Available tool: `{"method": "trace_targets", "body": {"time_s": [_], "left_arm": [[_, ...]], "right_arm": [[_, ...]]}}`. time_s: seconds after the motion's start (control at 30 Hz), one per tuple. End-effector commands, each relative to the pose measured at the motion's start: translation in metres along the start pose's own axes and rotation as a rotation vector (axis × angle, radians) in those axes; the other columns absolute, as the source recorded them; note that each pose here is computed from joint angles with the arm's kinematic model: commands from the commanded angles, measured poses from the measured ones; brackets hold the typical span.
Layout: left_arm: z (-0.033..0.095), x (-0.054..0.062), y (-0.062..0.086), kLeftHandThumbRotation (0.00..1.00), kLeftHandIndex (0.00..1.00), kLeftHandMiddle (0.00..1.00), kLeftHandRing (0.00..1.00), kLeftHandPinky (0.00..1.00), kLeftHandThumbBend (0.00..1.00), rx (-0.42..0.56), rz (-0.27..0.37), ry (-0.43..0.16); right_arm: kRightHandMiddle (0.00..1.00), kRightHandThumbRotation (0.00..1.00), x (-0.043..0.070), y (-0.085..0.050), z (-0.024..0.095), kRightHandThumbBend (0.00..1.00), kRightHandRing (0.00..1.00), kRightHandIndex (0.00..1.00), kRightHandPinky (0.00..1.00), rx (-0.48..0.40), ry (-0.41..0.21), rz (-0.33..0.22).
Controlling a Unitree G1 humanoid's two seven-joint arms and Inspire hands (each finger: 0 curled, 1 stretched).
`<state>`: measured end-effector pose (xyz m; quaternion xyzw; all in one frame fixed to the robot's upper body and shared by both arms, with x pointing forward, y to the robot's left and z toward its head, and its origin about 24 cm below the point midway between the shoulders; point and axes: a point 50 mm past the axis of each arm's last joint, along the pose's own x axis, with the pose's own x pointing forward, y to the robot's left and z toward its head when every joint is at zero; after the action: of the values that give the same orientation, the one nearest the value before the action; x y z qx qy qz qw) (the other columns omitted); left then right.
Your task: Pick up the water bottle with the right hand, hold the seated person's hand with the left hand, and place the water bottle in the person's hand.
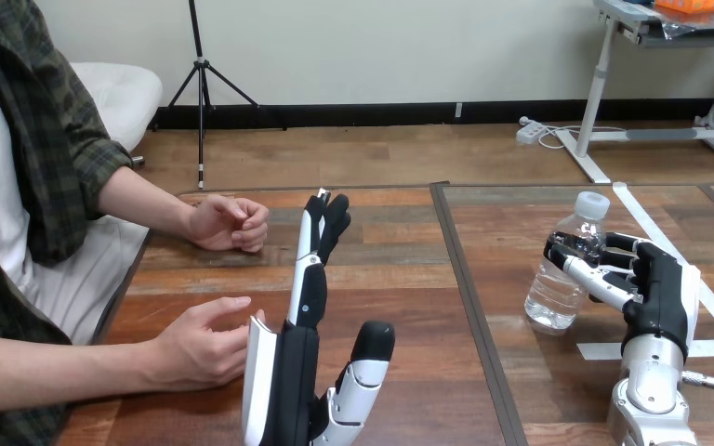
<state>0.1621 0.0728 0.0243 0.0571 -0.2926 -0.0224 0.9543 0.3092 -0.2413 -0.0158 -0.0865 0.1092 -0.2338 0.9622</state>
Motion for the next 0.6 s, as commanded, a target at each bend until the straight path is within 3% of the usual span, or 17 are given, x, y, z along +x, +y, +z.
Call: {"method": "trace_targets", "body": {"time_s": [0.0, 0.57], "left_arm": [[0.0048, -0.0059, -0.0011, 1.0, 1.0, 0.95, 0.93, 0.94, 0.54, -0.018, 0.027, 0.012], [0.0042, -0.0051, -0.0011, 1.0, 1.0, 0.94, 0.92, 0.91, 0.53, -0.01, 0.037, 0.006]], "right_arm": [[0.56, 0.0, 0.0097, 0.0106, 0.0307, 0.72, 0.51, 0.58, 0.45, 0.045, -0.102, 0.009], [0.56, 0.0, 0.0082, 0.0102, 0.0332, 0.71, 0.52, 0.59, 0.48, 0.069, -0.141, 0.015]]}}
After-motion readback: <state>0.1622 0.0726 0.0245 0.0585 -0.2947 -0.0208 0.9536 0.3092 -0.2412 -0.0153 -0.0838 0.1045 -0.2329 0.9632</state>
